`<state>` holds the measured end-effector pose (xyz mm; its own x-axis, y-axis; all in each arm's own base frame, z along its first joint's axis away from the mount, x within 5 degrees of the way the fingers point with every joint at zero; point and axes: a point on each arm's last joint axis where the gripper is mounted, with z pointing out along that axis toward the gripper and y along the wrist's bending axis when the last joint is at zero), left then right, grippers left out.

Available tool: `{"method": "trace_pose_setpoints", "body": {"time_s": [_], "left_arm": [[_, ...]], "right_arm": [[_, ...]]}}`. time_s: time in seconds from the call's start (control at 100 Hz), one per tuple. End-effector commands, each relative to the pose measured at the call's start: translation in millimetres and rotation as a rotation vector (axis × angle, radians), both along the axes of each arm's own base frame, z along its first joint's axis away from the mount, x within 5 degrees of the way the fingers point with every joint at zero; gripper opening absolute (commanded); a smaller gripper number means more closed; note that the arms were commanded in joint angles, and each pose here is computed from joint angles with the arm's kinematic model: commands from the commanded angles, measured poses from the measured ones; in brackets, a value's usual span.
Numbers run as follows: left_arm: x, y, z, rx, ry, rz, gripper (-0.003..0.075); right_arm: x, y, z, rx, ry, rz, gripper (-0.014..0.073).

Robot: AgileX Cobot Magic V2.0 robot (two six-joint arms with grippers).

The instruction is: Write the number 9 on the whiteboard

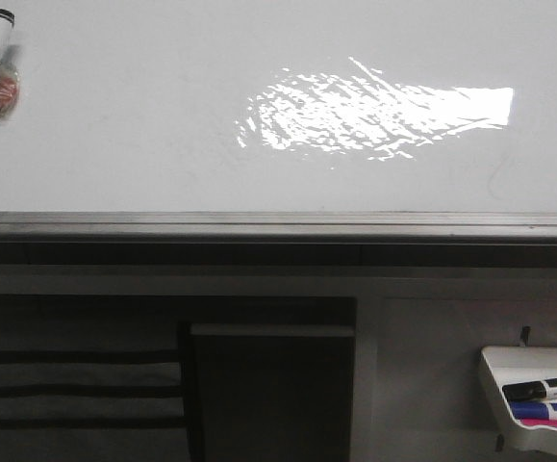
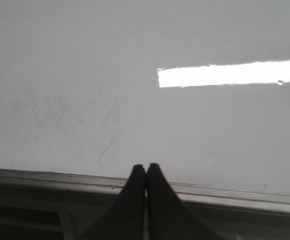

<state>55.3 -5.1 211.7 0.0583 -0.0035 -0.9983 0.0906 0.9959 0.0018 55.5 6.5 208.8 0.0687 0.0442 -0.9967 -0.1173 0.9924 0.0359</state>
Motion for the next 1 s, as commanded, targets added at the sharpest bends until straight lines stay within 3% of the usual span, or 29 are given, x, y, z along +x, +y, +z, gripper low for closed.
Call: {"method": "trace_pose_setpoints", "body": {"time_s": [0.0, 0.63, 0.99], "left_arm": [[-1, 1, -2, -0.021, -0.065, 0.006, -0.002], [-1, 1, -2, -0.021, -0.065, 0.006, -0.002], [-3, 1, 10, -0.048, -0.107, 0.005, -0.002]], "right_arm": [[-1, -1, 0, 0.005, -0.077, -0.016, -0.0072], [-1, -1, 0, 0.005, -0.079, -0.016, -0.0072], [-6, -2, 24, 0.025, -0.154, -0.016, -0.0072]]}}
